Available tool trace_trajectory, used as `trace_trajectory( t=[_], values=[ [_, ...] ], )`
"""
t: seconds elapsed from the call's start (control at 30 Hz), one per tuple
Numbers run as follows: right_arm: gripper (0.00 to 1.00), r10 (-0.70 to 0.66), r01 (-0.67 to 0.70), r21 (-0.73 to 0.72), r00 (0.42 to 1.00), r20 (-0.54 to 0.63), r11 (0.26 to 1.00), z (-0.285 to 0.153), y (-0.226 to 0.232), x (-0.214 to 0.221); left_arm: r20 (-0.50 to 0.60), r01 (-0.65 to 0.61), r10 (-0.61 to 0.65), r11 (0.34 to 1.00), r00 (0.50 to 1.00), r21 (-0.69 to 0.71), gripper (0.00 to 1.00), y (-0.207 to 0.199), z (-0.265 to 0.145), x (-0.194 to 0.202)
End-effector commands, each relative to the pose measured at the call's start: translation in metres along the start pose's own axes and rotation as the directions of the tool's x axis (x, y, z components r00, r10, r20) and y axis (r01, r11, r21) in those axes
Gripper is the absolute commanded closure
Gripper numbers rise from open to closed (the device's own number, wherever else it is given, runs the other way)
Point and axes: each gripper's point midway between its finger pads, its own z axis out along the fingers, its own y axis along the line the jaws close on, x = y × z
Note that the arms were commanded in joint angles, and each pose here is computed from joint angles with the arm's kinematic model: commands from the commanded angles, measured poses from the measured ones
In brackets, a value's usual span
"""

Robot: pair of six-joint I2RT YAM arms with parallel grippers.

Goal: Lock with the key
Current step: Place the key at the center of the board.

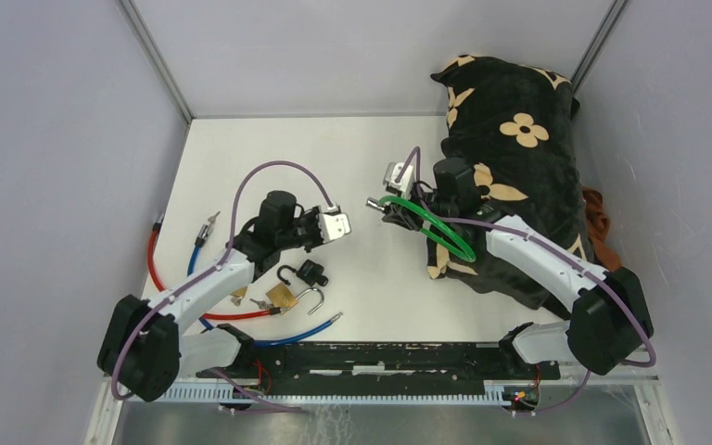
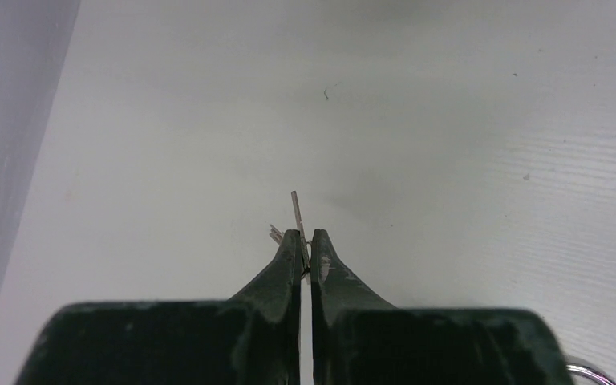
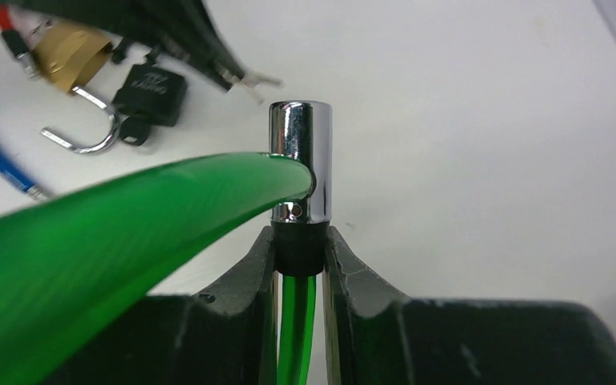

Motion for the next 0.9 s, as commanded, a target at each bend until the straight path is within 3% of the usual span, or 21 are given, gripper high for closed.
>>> trace_trajectory(
  t=[0.0, 0.13, 0.4, 0.43, 0.57, 0.63, 0.73, 0.87],
  values=[
    [1.00, 0.016, -0.026, 0.173, 0.998, 0.057, 0.985, -0.001, -0.046, -0.030, 0.074, -0.280, 0.281, 0.960, 0.957, -0.017, 0.98, 0.003, 0.030, -0.014],
    [1.00, 0.013, -0.023, 0.195, 0.998, 0.054, 0.981, 0.000, -0.050, -0.025, 0.102, -0.374, 0.374, 0.927, 0.922, -0.027, 0.98, 0.002, 0.061, -0.017],
    [1.00, 0.048, -0.046, 0.208, 0.999, -0.006, 0.977, 0.004, -0.059, 0.002, 0.122, -0.453, 0.440, 0.884, 0.890, 0.117, 0.97, -0.032, 0.109, 0.007],
    [1.00, 0.053, -0.050, 0.212, 0.999, -0.009, 0.976, 0.004, -0.060, 0.004, 0.123, -0.453, 0.438, 0.880, 0.890, 0.140, 0.92, -0.039, 0.113, 0.010],
    [1.00, 0.060, -0.054, 0.223, 0.998, -0.020, 0.973, 0.004, -0.063, 0.009, 0.145, -0.447, 0.424, 0.866, 0.894, 0.222, 0.45, -0.068, 0.113, 0.014],
    [1.00, 0.066, -0.055, 0.240, 0.997, -0.039, 0.969, 0.003, -0.065, 0.014, 0.145, -0.405, 0.380, 0.883, 0.913, 0.235, 0.29, -0.075, 0.106, 0.010],
    [1.00, 0.066, -0.050, 0.258, 0.997, -0.050, 0.965, 0.000, -0.067, 0.016, 0.148, -0.307, 0.278, 0.921, 0.949, 0.239, 0.25, -0.076, 0.084, -0.011],
    [1.00, 0.057, -0.051, 0.224, 0.998, -0.023, 0.973, 0.001, -0.060, 0.010, 0.138, -0.131, 0.098, 0.956, 0.986, 0.262, 0.29, -0.077, 0.046, -0.043]
  ],
)
